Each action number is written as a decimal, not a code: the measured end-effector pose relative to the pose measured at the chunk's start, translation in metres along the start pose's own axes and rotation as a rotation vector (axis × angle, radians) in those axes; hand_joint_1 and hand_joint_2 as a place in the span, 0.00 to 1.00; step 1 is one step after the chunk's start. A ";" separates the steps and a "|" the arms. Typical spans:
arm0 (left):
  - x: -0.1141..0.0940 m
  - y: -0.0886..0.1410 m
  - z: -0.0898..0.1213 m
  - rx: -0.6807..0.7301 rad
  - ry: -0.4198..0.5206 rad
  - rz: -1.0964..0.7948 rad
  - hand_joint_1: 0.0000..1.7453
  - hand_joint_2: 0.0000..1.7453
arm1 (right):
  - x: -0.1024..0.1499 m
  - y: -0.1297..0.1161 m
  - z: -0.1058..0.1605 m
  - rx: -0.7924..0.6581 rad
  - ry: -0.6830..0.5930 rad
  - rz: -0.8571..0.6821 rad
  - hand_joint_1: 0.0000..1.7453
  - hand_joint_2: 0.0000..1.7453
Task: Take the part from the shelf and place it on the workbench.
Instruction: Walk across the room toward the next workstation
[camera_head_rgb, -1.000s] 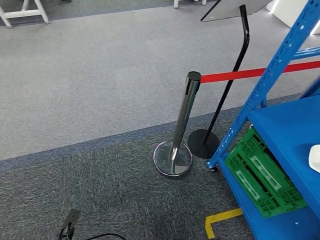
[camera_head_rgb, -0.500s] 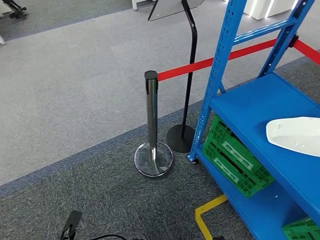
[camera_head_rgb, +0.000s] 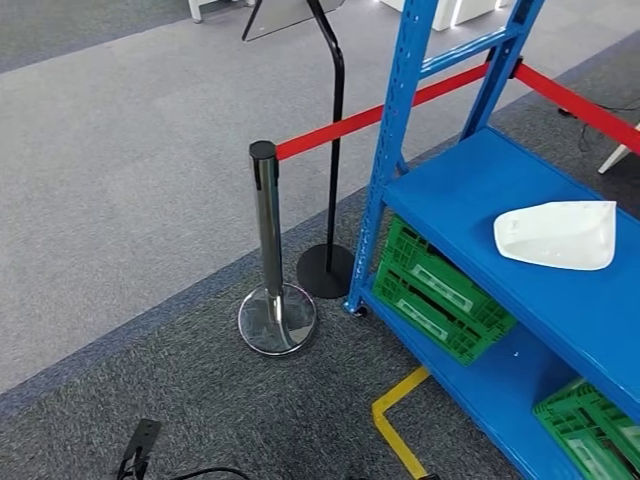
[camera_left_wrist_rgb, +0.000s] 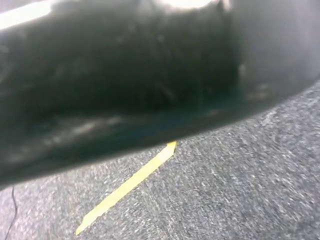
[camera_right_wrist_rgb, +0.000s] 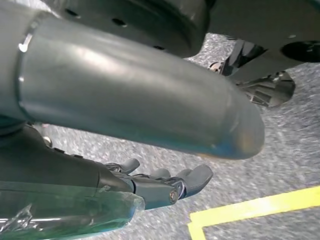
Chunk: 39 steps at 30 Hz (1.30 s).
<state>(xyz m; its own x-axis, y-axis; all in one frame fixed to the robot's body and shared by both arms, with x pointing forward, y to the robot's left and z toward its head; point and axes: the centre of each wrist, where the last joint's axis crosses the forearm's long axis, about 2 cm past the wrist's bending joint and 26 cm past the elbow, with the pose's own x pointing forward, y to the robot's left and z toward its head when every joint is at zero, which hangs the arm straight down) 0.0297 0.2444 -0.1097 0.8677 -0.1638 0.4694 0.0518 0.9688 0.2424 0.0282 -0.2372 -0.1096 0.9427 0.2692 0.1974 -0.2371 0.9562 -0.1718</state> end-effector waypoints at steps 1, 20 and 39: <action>0.000 0.000 0.000 0.000 0.000 0.001 0.00 0.00 | -0.001 0.000 0.000 0.000 0.002 0.000 0.00 0.00; 0.000 0.000 0.000 0.000 0.004 0.005 0.00 0.00 | 0.003 -0.001 0.000 0.002 -0.003 0.000 0.00 0.00; 0.001 -0.001 0.000 -0.003 0.003 0.010 0.00 0.00 | 0.003 -0.001 -0.001 0.003 -0.005 0.000 0.00 0.00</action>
<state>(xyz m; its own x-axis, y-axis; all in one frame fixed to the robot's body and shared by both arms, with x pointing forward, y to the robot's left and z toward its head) 0.0306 0.2430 -0.1095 0.8694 -0.1540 0.4695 0.0449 0.9709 0.2353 0.0318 -0.2373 -0.1093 0.9414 0.2702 0.2021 -0.2382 0.9564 -0.1688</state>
